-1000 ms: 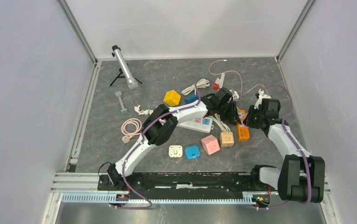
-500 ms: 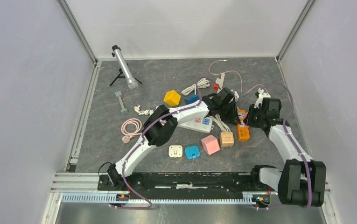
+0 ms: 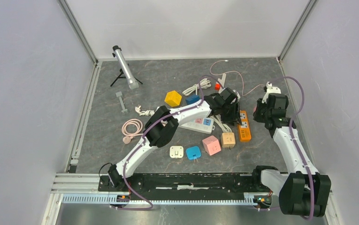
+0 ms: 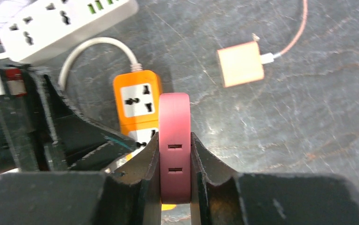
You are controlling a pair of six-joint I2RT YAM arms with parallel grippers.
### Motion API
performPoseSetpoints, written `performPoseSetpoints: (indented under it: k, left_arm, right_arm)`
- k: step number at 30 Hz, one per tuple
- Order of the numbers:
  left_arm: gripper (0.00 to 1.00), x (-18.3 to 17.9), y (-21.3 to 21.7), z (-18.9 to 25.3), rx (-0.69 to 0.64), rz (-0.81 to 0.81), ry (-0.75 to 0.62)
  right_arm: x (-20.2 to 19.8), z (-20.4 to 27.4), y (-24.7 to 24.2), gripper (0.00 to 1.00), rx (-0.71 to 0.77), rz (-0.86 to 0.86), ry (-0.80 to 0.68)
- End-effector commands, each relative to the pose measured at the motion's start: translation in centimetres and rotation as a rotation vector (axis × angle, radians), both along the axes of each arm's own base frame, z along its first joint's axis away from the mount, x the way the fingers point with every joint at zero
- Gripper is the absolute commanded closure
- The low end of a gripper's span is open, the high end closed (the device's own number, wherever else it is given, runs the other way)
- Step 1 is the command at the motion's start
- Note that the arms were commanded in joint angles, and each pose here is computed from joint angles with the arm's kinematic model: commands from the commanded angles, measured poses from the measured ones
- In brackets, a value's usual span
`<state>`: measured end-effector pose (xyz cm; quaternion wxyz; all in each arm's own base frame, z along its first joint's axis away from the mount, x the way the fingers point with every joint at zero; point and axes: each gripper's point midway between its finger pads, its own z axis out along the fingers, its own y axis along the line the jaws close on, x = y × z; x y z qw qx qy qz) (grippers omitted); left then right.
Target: Pull the plug off the socket
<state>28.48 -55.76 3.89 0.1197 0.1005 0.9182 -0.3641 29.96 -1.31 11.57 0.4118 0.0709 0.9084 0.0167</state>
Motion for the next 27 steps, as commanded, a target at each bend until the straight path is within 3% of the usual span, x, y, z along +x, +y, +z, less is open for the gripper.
performPoseSetpoints:
  k: [1,4,7,10,14,18,27]
  left_arm:
    - [0.45,0.7,0.9,4.9,-0.002,-0.097,-0.136]
    - [0.36,1.7,1.5,10.2,-0.056,-0.110,-0.246]
    - [0.29,2.0,3.4,14.1,-0.070,-0.118,-0.319]
    - [0.21,2.0,6.6,16.4,-0.025,-0.127,-0.372]
    - [0.14,2.1,12.1,17.7,0.058,-0.103,-0.410]
    - [0.11,2.4,17.8,19.5,0.088,-0.044,-0.432]
    - [0.11,4.6,32.2,22.8,0.186,0.191,-0.513]
  right_arm:
    - [-0.4,1.1,-2.4,1.00,-0.081,-0.097,0.009]
    - [-1.2,-0.5,-2.3,1.00,-0.050,-0.092,0.047]
    - [-1.9,-1.6,-2.9,0.93,-0.064,-0.079,0.084]
    - [-2.0,-2.4,-2.5,0.81,-0.010,-0.052,0.090]
    - [-1.8,-3.7,-1.1,0.79,0.096,-0.034,0.102]
    - [-1.8,-4.6,-0.3,0.79,0.150,-0.015,0.098]
    - [-1.7,-4.9,-0.6,0.76,0.144,0.018,0.091]
